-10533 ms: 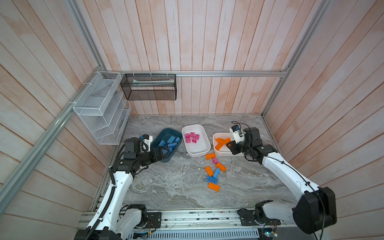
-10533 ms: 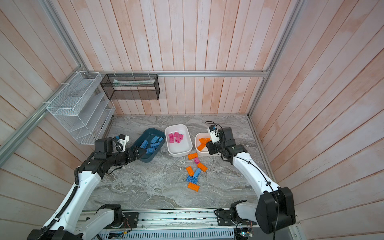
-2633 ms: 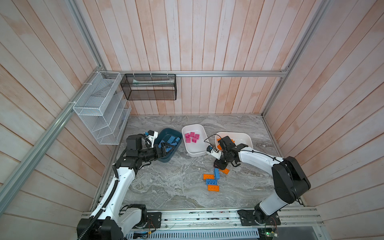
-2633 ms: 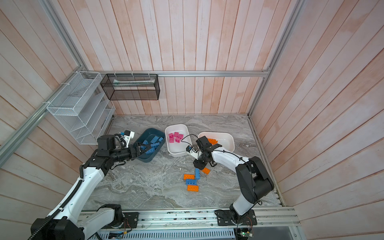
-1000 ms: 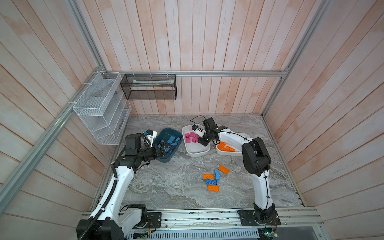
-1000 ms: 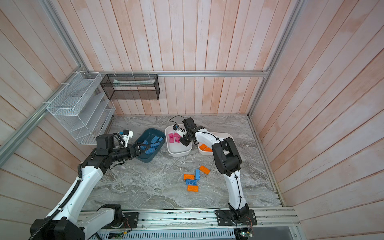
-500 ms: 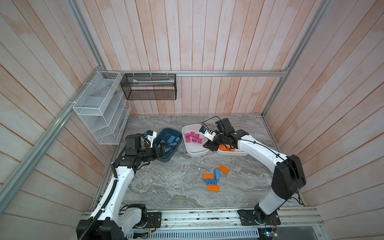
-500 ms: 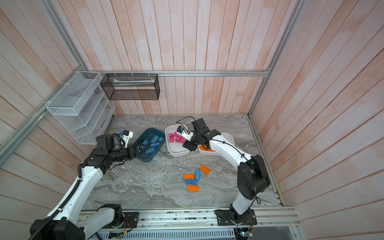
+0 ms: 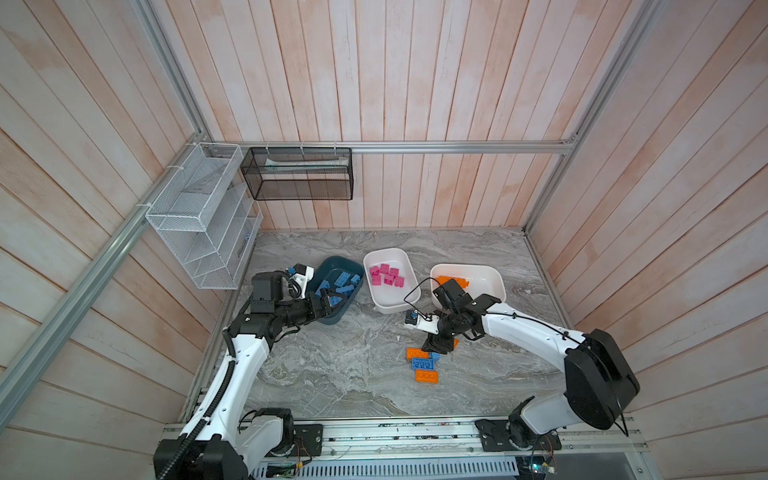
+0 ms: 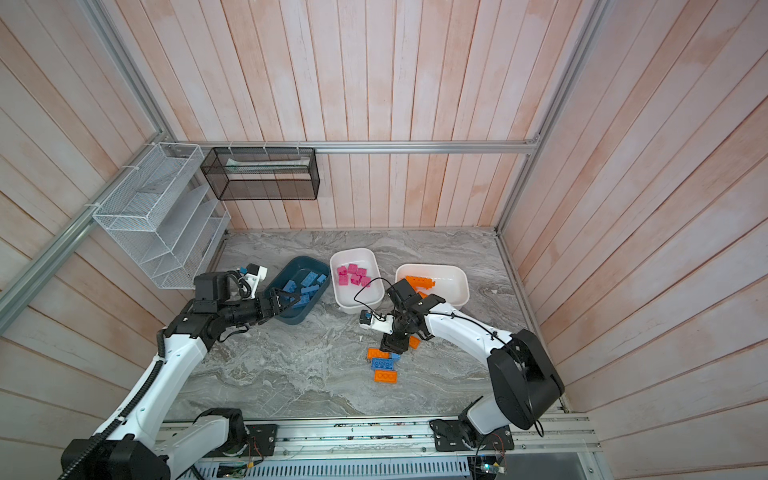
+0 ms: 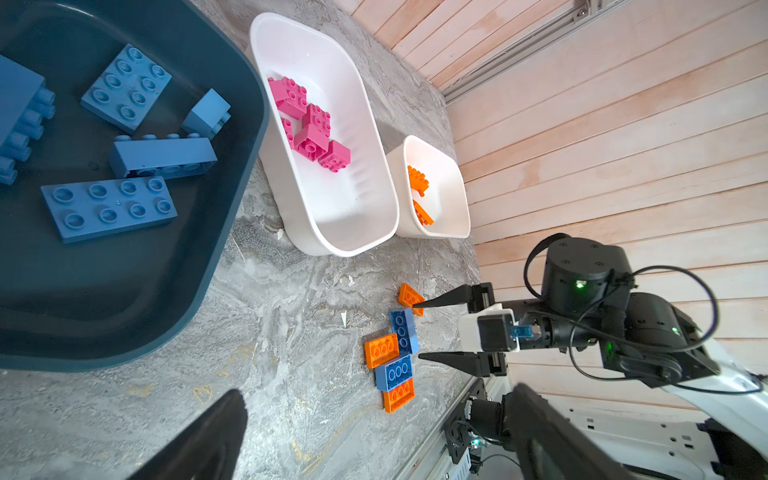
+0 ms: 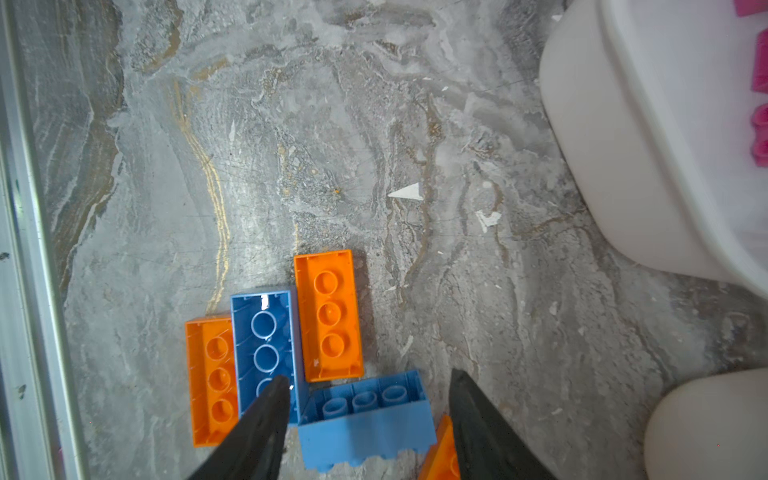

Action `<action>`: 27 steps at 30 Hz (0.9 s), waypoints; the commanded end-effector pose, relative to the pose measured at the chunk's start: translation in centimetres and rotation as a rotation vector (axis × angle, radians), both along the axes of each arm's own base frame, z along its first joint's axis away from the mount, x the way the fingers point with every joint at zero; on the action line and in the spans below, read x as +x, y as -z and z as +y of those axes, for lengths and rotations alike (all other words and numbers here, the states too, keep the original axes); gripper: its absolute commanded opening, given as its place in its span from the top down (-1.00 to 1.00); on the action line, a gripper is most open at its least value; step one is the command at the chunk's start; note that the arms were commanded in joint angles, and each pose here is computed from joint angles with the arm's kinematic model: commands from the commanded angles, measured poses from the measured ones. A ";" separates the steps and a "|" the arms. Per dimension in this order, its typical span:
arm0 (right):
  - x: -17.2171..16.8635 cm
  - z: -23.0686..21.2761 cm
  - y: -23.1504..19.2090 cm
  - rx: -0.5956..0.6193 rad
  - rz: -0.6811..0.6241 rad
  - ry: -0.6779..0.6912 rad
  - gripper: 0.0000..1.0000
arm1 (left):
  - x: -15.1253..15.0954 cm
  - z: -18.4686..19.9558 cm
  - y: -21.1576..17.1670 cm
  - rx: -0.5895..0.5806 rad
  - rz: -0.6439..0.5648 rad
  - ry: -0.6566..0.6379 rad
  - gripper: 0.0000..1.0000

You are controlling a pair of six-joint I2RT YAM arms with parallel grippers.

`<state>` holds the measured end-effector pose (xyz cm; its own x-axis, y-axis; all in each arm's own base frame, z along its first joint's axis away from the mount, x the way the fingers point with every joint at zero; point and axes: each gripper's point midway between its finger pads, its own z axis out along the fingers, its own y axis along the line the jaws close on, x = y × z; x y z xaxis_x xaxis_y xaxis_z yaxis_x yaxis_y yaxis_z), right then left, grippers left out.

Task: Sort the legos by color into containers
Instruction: 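Open the right gripper and move it back down over the pile, then lower the right gripper and close it on an orange brick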

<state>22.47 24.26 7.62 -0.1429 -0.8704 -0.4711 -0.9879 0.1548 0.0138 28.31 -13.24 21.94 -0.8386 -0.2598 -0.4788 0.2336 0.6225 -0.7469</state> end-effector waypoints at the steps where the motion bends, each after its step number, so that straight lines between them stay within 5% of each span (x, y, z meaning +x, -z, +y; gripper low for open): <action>1: -0.1 0.6 1.2 -0.015 -0.012 -0.041 -0.21 | -0.5 0.0 0.0 -0.002 -0.010 0.008 -1.00; 27: 1.5 0.4 5.3 -0.161 -0.062 -0.052 -0.13 | -0.6 0.0 0.5 0.002 0.001 0.009 -0.99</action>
<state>23.82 25.14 3.36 -0.0754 -0.9236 -0.3759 -0.9927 0.1051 -0.0593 27.62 -13.22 21.39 -0.8466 -0.2594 -0.4648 0.2211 0.6230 -0.7504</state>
